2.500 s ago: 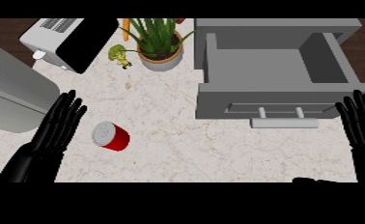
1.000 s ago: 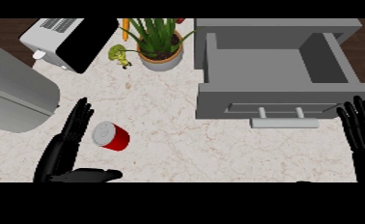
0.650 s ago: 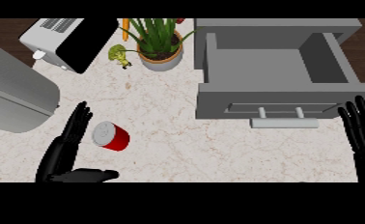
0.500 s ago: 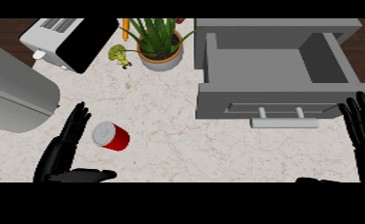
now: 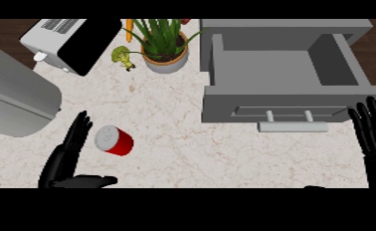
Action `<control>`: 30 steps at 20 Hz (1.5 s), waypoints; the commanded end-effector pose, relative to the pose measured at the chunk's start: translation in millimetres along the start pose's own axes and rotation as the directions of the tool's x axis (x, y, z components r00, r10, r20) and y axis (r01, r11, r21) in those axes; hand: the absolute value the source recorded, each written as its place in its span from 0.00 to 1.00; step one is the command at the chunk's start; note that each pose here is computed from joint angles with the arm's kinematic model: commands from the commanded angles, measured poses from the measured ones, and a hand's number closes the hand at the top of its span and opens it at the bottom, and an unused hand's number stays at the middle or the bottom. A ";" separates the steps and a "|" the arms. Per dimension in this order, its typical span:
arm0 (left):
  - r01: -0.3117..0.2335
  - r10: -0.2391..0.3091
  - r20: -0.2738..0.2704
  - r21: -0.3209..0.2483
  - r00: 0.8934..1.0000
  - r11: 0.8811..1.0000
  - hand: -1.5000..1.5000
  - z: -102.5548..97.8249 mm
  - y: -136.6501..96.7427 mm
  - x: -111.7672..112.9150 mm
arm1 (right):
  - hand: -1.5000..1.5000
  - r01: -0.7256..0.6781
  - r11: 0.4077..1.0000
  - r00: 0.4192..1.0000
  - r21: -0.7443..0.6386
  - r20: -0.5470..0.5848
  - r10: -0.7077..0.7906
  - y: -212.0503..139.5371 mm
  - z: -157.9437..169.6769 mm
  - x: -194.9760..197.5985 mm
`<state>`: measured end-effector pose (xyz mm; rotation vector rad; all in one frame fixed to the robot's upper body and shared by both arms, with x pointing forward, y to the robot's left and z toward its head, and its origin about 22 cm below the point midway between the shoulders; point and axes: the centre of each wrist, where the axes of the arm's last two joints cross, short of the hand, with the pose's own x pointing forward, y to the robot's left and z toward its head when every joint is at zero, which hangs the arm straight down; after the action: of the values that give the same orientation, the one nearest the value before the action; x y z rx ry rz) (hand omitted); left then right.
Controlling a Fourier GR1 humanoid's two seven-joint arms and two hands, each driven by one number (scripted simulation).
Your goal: Pick up the can, place it into the drawer and close the drawer
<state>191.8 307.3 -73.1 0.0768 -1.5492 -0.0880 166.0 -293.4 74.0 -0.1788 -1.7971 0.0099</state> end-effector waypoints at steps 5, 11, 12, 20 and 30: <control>-0.021 0.021 -0.037 0.001 0.999 1.000 0.00 -6.8 -0.8 -23.1 | 0.00 0.005 1.000 1.000 0.011 0.003 -0.005 -11.8 5.3 6.1; -0.007 0.007 -0.030 -0.001 1.000 1.000 0.00 4.0 -9.4 -42.4 | 0.00 0.016 1.000 1.000 -0.010 -0.005 -0.017 14.6 9.2 7.7; -0.014 0.014 -0.034 -0.008 0.999 1.000 0.00 -12.0 9.2 -29.4 | 0.00 0.004 1.000 1.000 0.004 0.010 -0.004 5.1 16.2 10.1; -0.022 0.022 -0.022 0.001 1.000 1.000 0.00 -45.7 -9.6 -25.3 | 0.00 0.011 1.000 1.000 0.002 0.010 -0.011 -4.2 18.6 11.5; -0.042 0.041 -0.016 -0.047 0.999 0.998 0.00 -62.6 -57.5 -40.3 | 0.00 0.020 1.000 1.000 0.002 0.013 -0.020 8.1 5.4 10.9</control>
<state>243.9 273.0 -103.6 0.0330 -1.5244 -0.0780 158.8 -295.1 89.6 -0.1708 -1.8069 0.0059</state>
